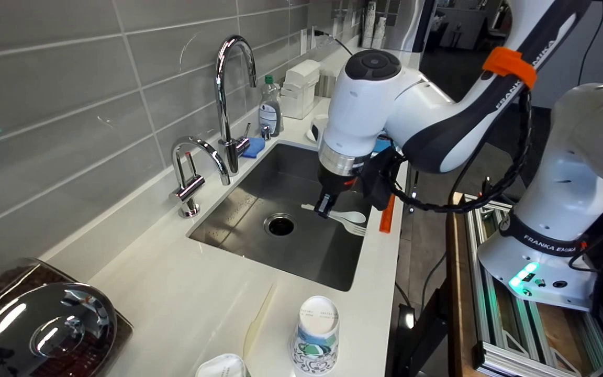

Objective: Put the knife on the counter top and two pieces of cutlery in the sink

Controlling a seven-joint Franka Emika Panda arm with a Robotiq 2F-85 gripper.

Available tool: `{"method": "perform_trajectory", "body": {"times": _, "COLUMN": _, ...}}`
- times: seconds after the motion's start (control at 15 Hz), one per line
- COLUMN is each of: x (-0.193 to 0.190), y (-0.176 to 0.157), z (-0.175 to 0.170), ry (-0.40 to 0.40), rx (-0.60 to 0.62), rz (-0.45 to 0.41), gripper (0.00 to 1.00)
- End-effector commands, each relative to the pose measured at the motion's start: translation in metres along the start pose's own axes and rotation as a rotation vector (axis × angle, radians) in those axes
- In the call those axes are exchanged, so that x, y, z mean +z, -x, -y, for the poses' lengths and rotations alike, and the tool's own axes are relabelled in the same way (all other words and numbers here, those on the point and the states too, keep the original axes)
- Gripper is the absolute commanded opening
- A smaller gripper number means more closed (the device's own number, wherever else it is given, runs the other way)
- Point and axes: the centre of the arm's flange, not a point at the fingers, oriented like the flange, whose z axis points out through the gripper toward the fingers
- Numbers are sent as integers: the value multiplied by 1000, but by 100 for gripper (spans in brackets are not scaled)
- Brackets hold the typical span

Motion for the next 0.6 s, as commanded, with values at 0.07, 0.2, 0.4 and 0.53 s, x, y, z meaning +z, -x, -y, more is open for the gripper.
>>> {"method": "perform_trajectory", "body": {"times": 0.07, "x": 57, "y": -17, "z": -20, "ry": -46, "rx": -7, "rz": -7, "gripper": 3}}
{"method": "perform_trajectory", "body": {"times": 0.2, "x": 76, "y": -25, "z": -25, "ry": -65, "rx": -21, "rz": -17, "gripper": 3}}
{"method": "perform_trajectory", "body": {"times": 0.4, "x": 105, "y": -36, "z": -21, "ry": -99, "rx": -57, "rz": -11, "gripper": 3}}
{"method": "perform_trajectory", "body": {"times": 0.53, "x": 125, "y": -43, "z": -14, "ry": -126, "rx": -76, "rz": -1, "gripper": 3}}
